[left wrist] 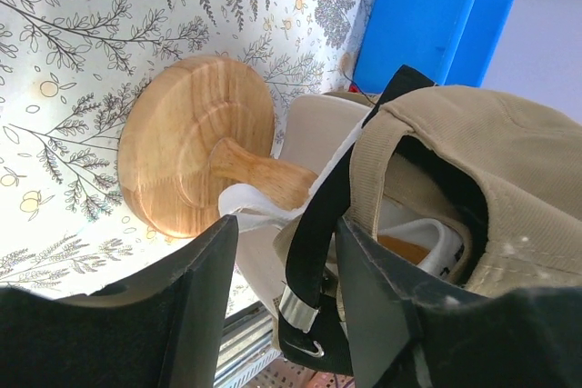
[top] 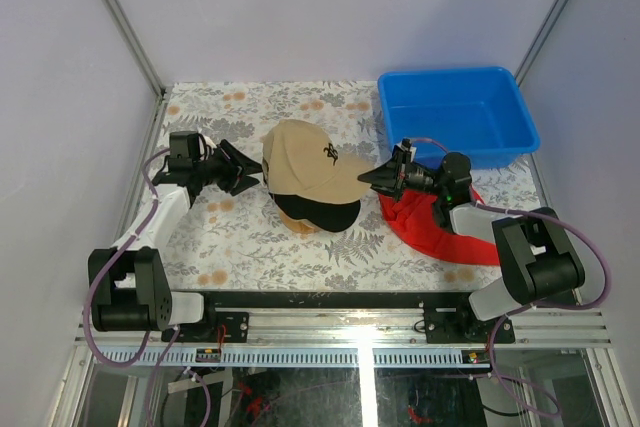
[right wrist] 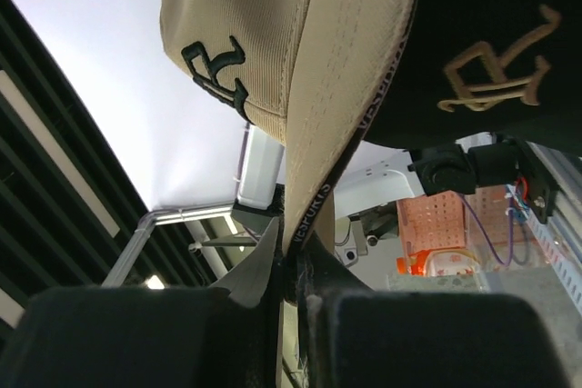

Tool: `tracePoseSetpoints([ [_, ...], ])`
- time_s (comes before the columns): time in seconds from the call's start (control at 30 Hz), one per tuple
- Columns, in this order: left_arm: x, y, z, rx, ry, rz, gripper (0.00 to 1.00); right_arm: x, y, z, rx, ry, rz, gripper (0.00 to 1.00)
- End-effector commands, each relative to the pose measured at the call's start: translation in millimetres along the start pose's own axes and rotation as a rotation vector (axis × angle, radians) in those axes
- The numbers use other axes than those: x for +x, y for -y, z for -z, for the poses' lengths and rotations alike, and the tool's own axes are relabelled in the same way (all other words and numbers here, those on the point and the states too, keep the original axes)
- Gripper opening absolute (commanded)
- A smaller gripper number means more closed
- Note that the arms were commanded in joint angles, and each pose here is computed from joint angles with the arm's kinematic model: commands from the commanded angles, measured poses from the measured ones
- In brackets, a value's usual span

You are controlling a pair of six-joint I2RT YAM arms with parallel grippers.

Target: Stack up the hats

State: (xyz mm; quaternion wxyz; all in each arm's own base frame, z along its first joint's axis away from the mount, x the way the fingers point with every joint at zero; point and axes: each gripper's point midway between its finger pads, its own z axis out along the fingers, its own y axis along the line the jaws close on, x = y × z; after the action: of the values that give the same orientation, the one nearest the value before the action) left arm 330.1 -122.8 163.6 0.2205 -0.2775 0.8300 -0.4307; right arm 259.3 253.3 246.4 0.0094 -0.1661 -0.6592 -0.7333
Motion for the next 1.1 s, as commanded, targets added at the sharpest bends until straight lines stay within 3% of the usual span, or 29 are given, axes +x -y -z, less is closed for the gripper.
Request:
tracePoseSetpoints([
  [0.0,0,-1,-5,0.012,-0.004,-0.034,0.45,14,19,6,0.076,-0.059,0.054,0.0],
  [0.4,1,-12,-2,-0.007,-0.002,-0.026,0.43,11,41,27,0.131,-0.027,0.036,0.0],
  [0.8,-20,32,25,0.097,0.082,-0.038,0.56,4,40,24,0.142,-0.026,0.048,0.0],
  [1.07,-19,26,14,0.091,0.053,-0.039,0.57,3,34,22,0.139,-0.029,0.059,0.0],
])
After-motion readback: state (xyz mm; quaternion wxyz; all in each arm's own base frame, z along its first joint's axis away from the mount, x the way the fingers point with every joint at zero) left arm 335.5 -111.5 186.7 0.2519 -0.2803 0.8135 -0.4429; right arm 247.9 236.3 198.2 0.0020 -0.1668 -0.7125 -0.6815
